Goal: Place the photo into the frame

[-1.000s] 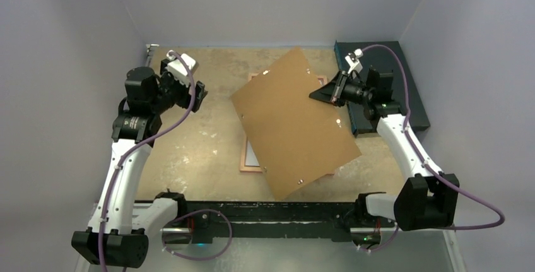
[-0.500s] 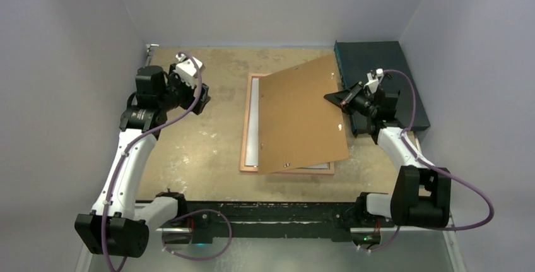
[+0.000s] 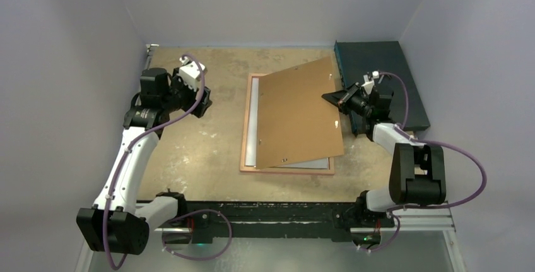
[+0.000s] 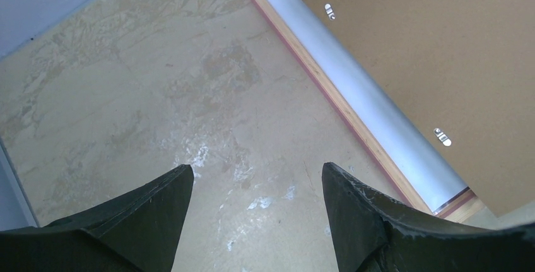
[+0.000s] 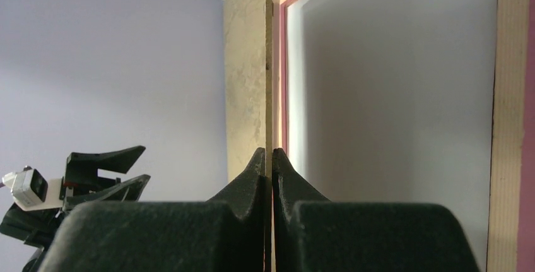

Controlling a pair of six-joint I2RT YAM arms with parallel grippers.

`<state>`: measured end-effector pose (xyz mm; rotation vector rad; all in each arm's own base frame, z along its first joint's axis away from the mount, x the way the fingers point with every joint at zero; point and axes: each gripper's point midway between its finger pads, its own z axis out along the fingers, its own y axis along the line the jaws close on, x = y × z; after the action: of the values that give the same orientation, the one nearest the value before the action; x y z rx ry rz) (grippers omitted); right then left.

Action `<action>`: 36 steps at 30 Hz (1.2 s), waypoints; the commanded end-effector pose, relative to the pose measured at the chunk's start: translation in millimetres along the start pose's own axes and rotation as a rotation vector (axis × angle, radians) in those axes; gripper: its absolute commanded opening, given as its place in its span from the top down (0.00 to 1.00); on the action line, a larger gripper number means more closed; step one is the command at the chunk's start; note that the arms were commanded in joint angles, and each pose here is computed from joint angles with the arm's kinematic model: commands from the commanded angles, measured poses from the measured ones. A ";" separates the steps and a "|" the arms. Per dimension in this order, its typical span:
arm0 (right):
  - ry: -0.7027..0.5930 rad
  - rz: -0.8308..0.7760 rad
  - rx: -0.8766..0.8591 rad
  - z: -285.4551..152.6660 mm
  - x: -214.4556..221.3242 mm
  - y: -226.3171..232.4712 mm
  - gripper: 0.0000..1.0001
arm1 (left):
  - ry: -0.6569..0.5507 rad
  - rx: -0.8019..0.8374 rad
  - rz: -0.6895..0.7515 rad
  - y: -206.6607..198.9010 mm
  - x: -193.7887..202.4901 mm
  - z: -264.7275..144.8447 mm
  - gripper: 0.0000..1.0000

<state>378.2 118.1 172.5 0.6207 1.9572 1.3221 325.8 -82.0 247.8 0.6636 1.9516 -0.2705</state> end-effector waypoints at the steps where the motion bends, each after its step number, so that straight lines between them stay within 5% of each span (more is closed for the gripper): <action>1: -0.032 -0.053 -0.122 0.9 -12.4 28.3 1.00 | -0.015 0.019 0.008 -1.4 -0.7 4.1 0.27; 36: -0.029 0.017 -0.125 21.0 3.4 -2.5 1.00 | 0.039 0.031 0.007 -2.4 20.8 12.9 0.27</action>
<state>386.5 129.8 137.4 0.6336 1.9451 1.3709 326.8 -81.6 221.0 0.6788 2.0155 -0.2852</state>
